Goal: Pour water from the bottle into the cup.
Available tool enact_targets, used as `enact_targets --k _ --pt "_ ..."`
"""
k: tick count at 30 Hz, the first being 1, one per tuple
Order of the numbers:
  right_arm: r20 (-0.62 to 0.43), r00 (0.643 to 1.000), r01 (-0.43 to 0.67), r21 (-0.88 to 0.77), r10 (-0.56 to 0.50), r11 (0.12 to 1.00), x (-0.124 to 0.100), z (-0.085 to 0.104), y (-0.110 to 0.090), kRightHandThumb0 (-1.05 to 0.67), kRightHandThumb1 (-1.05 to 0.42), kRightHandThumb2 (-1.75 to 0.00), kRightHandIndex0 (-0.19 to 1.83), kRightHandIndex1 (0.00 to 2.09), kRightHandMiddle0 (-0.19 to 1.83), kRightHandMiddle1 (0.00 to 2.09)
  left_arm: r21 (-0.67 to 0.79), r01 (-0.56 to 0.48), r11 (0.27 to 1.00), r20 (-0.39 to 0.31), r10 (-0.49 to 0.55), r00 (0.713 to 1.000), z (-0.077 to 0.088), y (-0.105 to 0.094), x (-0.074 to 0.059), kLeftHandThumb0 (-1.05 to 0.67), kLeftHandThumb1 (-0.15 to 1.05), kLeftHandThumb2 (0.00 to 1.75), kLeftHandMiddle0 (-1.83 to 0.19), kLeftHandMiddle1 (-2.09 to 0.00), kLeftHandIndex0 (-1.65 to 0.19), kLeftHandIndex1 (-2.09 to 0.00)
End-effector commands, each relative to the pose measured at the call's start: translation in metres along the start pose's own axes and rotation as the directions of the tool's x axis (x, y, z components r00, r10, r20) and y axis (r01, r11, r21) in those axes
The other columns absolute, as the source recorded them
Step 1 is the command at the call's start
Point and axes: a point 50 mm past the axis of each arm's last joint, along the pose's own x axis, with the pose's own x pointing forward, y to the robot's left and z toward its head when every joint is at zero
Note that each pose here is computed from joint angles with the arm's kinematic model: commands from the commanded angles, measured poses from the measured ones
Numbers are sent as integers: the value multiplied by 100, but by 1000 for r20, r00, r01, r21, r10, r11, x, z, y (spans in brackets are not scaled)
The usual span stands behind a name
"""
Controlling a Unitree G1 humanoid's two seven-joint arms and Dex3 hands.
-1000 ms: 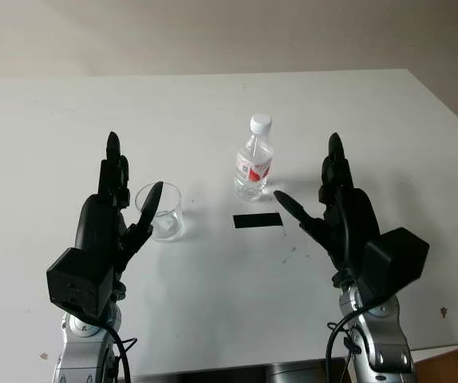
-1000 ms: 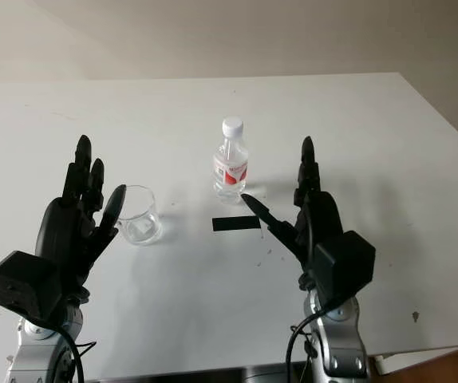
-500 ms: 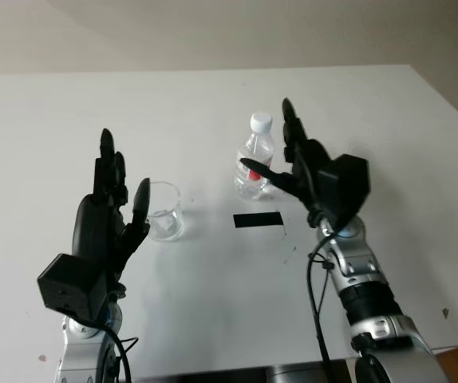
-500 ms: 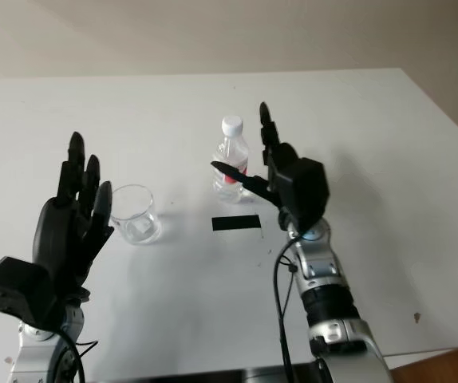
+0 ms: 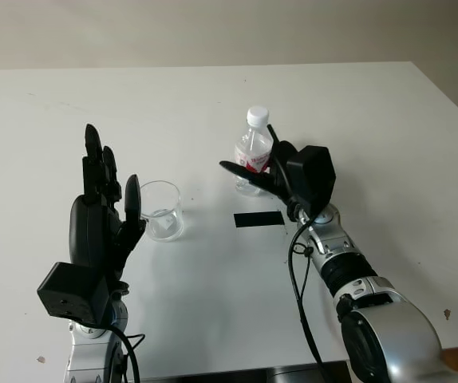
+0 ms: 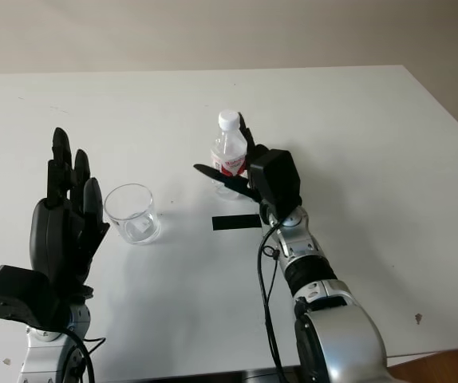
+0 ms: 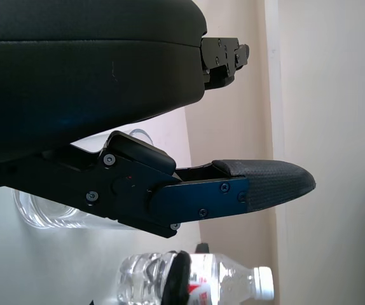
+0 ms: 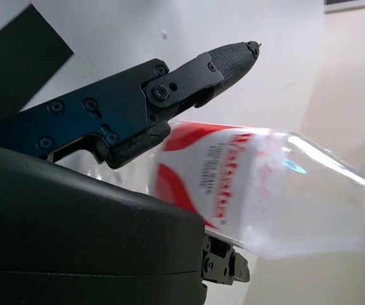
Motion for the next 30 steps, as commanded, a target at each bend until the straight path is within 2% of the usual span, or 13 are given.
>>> enact_targets --k 1,2,3,4,5,6,7,8,10,13,18,23,30 --pt "51 999 14 -16 -13 1000 5 11 7 -66 -88 -5 -15 3 -13 4 -3 -5 1000 20 5 1000 2 0 1 -88 105 54 5 -7 9 0" --pt "59 998 38 -10 -38 999 5 11 9 -63 -88 -5 -11 5 -8 7 -4 -4 1000 21 4 1000 2 0 1 -88 105 54 5 -7 8 0" --pt "64 996 65 4 -65 998 5 10 11 -58 -87 -5 4 13 6 14 -4 -4 1000 21 4 1000 2 0 1 -88 105 53 5 -7 8 0" --pt "67 994 91 23 -92 996 5 10 13 -54 -88 -5 9 28 11 30 -3 -4 1000 22 4 1000 2 0 1 -87 105 53 5 -7 8 0" --pt "69 991 111 23 -112 994 5 10 14 -50 -88 -5 -1 88 5 79 -2 -4 1000 21 4 1000 3 0 0 -87 105 54 5 -7 8 0" --pt "76 989 126 13 -127 992 5 10 15 -44 -92 -6 -7 158 0 152 1 -4 1000 21 4 1000 3 0 0 -86 105 55 5 -6 9 0" --pt "86 987 136 -9 -135 991 5 10 15 -40 -94 -6 -2 183 2 180 1 -4 1000 21 4 1000 3 0 0 -86 105 55 6 -6 9 0" --pt "98 986 139 -28 -136 990 5 11 16 -36 -97 -6 11 196 12 194 0 -6 1000 21 6 1000 3 0 0 -86 105 55 6 -6 9 0" --pt "107 986 132 -36 -127 991 5 12 16 -28 -103 -8 35 207 30 206 -3 -12 1000 19 12 1000 2 -1 1 -86 105 56 5 -7 9 0" --pt "106 988 117 -30 -113 993 5 12 17 -25 -105 -16 71 209 43 209 -2 -11 1000 15 11 1000 2 -1 1 -87 105 55 5 -7 8 0" --pt "109 989 102 -41 -97 994 6 14 16 -22 -105 -22 100 209 61 209 27 5 1000 0 -5 1000 3 5 0 -85 105 56 6 -6 10 0" --pt "141 986 96 -53 -88 994 8 22 11 -21 -105 -21 109 209 70 209 71 2 997 20 -4 1000 6 19 4 -81 105 58 6 -6 9 0" --pt "227 970 124 -180 -81 976 16 48 -4 -18 -105 -17 103 209 77 209 28 -24 999 6 24 1000 7 31 9 -82 105 58 5 -6 8 0"
